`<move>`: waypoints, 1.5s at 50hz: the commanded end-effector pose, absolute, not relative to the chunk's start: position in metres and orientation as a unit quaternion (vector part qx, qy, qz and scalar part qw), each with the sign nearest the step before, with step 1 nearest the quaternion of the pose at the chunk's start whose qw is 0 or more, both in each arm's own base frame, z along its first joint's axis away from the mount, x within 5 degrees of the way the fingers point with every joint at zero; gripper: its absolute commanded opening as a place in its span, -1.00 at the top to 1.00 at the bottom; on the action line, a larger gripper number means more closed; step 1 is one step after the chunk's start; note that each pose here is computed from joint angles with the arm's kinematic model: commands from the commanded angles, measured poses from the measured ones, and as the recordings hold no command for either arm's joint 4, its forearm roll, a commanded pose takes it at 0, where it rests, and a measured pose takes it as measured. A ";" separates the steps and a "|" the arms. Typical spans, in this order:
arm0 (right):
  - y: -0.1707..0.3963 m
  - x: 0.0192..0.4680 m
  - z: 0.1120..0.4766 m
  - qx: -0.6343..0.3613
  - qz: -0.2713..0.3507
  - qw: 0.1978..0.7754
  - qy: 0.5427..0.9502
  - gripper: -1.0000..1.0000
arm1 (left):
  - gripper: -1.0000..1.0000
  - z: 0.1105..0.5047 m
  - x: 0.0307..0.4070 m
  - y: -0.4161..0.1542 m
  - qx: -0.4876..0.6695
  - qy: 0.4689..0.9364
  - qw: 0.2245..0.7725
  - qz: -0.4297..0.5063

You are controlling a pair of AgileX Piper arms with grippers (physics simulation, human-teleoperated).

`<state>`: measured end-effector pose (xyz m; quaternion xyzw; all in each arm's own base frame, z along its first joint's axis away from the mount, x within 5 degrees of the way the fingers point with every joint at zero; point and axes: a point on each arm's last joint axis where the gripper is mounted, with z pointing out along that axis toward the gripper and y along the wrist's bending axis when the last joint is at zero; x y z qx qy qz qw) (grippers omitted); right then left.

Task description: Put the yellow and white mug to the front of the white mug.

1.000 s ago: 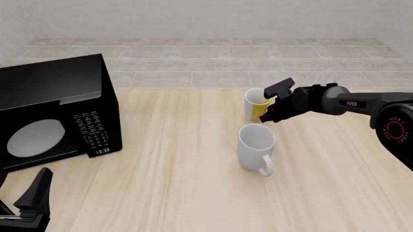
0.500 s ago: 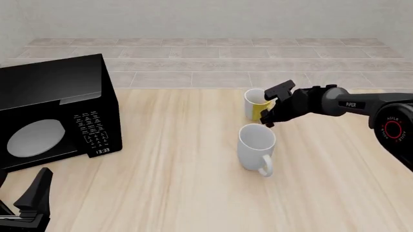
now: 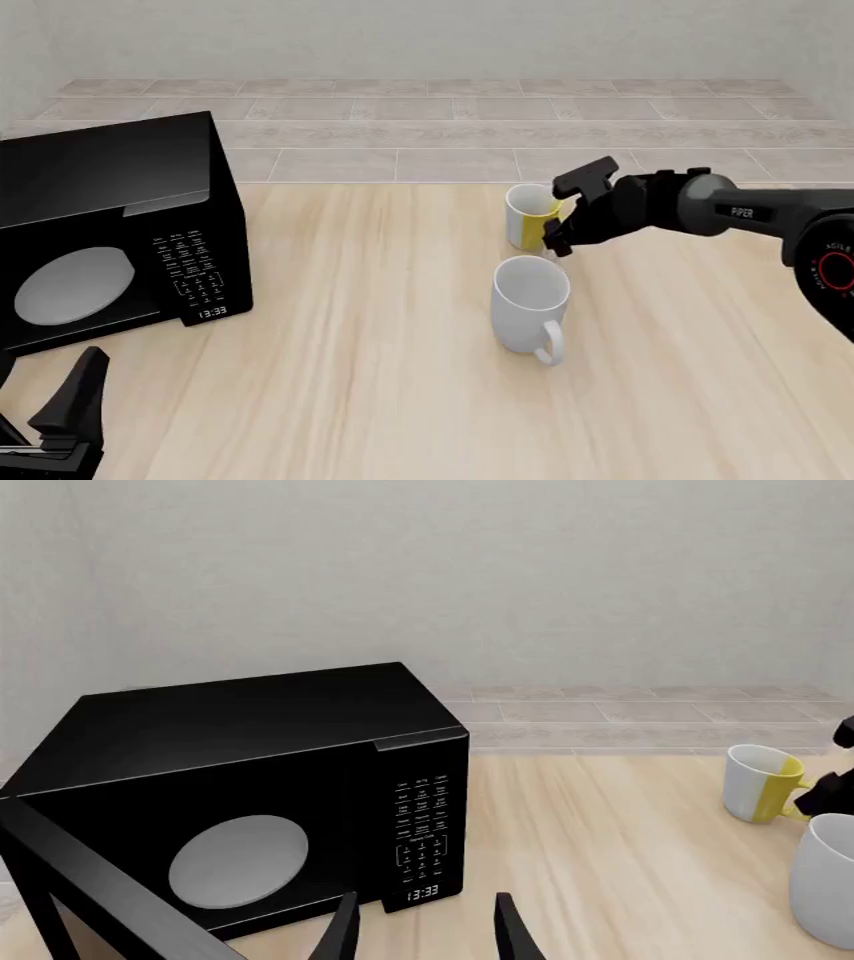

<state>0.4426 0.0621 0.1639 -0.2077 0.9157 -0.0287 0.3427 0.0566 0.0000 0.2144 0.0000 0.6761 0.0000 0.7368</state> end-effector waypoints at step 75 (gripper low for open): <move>0.043 0.281 0.277 -0.200 -0.039 0.489 0.848 -1.00 | -1.00 0.214 0.057 0.000 0.000 0.676 0.737 0.000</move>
